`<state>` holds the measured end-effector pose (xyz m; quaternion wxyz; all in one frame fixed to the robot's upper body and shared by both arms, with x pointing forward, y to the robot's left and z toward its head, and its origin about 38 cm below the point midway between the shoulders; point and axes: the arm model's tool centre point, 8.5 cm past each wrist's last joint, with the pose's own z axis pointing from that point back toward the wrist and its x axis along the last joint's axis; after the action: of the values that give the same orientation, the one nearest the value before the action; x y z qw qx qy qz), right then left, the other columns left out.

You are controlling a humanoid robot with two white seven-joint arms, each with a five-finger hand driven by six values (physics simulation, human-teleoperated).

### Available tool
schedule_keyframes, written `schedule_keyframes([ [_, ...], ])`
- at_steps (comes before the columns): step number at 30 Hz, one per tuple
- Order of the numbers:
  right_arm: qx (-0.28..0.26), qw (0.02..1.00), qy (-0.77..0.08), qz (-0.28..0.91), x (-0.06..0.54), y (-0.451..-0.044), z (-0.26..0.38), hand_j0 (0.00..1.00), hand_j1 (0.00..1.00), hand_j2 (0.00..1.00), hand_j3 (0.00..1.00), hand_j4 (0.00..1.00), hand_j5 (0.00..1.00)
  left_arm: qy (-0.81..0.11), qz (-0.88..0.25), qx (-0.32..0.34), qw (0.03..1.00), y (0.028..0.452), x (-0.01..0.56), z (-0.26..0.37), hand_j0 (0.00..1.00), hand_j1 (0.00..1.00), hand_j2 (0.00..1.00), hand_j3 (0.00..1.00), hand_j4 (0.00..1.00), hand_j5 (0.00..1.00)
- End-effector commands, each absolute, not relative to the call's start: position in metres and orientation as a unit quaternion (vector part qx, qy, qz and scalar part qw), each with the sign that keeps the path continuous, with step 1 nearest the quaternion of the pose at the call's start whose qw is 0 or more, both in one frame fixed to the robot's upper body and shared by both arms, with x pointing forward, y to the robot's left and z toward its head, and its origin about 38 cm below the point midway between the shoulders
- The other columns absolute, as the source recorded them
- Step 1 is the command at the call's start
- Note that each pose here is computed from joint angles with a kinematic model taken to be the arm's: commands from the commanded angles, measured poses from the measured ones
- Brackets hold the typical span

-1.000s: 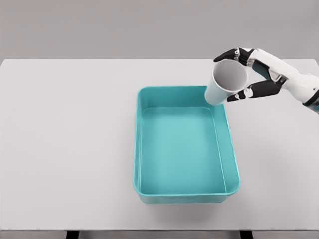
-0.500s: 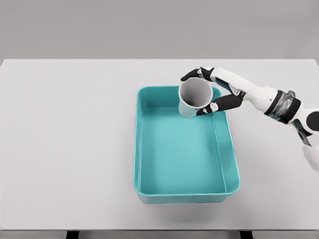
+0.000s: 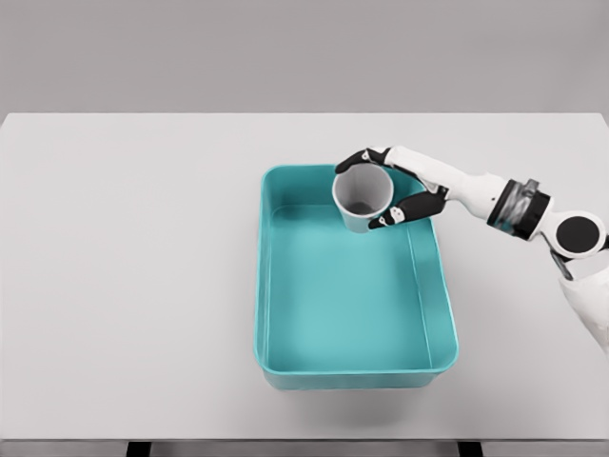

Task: Put the paper cup into the basket with your right arm

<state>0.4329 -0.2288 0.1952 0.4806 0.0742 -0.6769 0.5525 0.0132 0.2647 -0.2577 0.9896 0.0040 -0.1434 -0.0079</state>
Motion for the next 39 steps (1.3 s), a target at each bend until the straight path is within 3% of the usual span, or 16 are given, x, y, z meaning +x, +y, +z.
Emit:
schedule_keyframes([
  [1, 0.047, 0.477, -0.663, 0.576, 0.434, -0.226, 0.19, 0.72, 0.72, 0.72, 0.72, 0.72, 0.72, -0.144, -0.008, 0.004, 0.99, 0.265, 0.013, -0.258, 1.0, 1.0, 1.0, 1.0, 1.0, 1.0],
  [11, -0.006, 0.419, -0.616, 0.666, 0.429, -0.186, 0.177, 0.68, 0.68, 0.68, 0.68, 0.68, 0.68, -0.144, -0.008, 0.004, 0.99, 0.265, 0.013, -0.258, 1.0, 1.0, 1.0, 1.0, 1.0, 1.0],
  [12, -0.001, 0.412, -0.608, 0.679, 0.425, -0.18, 0.171, 0.71, 0.71, 0.71, 0.71, 0.71, 0.71, -0.143, -0.008, 0.004, 0.99, 0.265, 0.013, -0.258, 1.0, 1.0, 1.0, 1.0, 1.0, 1.0],
  [13, -0.002, 0.397, -0.61, 0.686, 0.423, -0.179, 0.173, 1.0, 1.0, 1.0, 1.0, 1.0, 1.0, -0.144, -0.008, 0.004, 0.99, 0.265, 0.013, -0.258, 1.0, 1.0, 1.0, 1.0, 1.0, 1.0],
  [17, -0.018, 0.351, -0.661, 0.663, 0.413, -0.182, 0.219, 1.0, 1.0, 1.0, 1.0, 1.0, 1.0, -0.144, -0.008, 0.004, 0.99, 0.265, 0.013, -0.258, 1.0, 1.0, 1.0, 1.0, 1.0, 1.0],
  [22, -0.033, 0.373, -0.756, 0.536, 0.41, -0.267, 0.27, 1.0, 1.0, 1.0, 1.0, 1.0, 1.0, -0.144, -0.008, 0.004, 0.99, 0.265, 0.013, -0.258, 1.0, 1.0, 1.0, 1.0, 1.0, 1.0],
  [27, 0.016, 0.38, -0.83, 0.408, 0.39, -0.338, 0.3, 1.0, 1.0, 1.0, 1.0, 1.0, 1.0, -0.144, -0.008, 0.004, 0.99, 0.265, 0.013, -0.258, 1.0, 1.0, 1.0, 1.0, 1.0, 1.0],
  [29, 0.01, 0.391, -0.837, 0.382, 0.381, -0.358, 0.298, 1.0, 1.0, 1.0, 1.0, 1.0, 1.0, -0.144, -0.008, 0.004, 0.99, 0.265, 0.013, -0.258, 1.0, 1.0, 1.0, 1.0, 1.0, 1.0],
  [34, -0.022, 0.457, -0.798, 0.391, 0.382, -0.38, 0.245, 1.0, 1.0, 1.0, 1.0, 1.0, 1.0, -0.144, -0.008, 0.004, 0.99, 0.265, 0.013, -0.258, 1.0, 1.0, 1.0, 1.0, 1.0, 1.0],
  [39, -0.026, 0.477, -0.79, 0.383, 0.386, -0.389, 0.233, 1.0, 1.0, 1.0, 1.0, 1.0, 1.0, -0.144, -0.008, 0.004, 0.99, 0.265, 0.013, -0.258, 1.0, 1.0, 1.0, 1.0, 1.0, 1.0],
])
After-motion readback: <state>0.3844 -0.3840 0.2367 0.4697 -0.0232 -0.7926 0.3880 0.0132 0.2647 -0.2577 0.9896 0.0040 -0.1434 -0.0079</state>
